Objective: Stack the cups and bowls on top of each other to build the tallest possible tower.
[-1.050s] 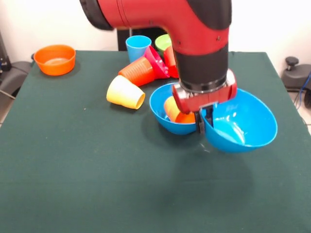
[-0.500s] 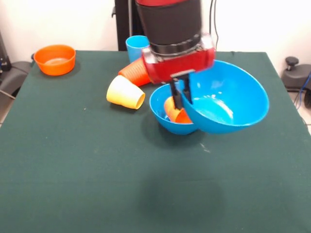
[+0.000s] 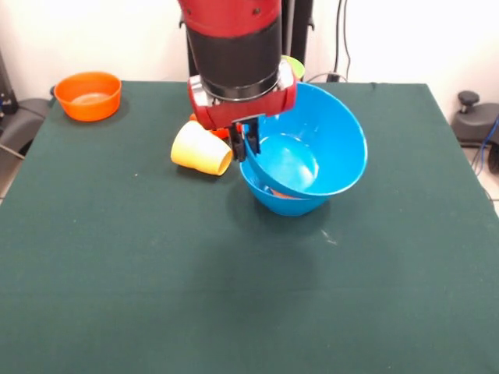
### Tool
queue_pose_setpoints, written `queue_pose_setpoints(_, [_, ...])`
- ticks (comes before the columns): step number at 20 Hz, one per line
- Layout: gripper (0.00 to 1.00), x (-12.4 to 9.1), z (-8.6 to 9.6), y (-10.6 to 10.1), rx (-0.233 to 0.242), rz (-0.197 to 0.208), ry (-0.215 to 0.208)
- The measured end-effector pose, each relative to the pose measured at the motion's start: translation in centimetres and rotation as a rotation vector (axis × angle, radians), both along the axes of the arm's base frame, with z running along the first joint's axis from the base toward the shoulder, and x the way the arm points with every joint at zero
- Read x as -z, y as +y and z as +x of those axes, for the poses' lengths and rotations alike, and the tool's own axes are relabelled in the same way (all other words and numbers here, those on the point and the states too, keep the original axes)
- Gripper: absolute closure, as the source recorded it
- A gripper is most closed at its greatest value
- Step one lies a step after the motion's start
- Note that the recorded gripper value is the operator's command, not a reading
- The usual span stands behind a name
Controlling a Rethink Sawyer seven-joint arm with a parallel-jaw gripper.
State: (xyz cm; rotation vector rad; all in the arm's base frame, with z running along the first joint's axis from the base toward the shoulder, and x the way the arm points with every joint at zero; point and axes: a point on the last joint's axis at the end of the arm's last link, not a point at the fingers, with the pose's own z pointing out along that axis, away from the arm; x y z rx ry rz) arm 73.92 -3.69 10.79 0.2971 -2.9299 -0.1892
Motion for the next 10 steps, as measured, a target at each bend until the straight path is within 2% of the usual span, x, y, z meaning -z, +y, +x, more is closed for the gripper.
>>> queue_pose_setpoints(1, [1.00, 0.2, -0.2, 0.0, -0.004, -0.004, 0.011])
queue_pose_setpoints(2, [1.00, 0.9, -0.7, -0.1, -0.016, -0.011, 0.044])
queue_pose_setpoints(6, [1.00, 2.2, -1.5, -0.1, -0.027, -0.013, 0.086])
queue_pose_setpoints(10, [1.00, 3.2, -1.9, 0.0, -0.036, -0.016, 0.101])
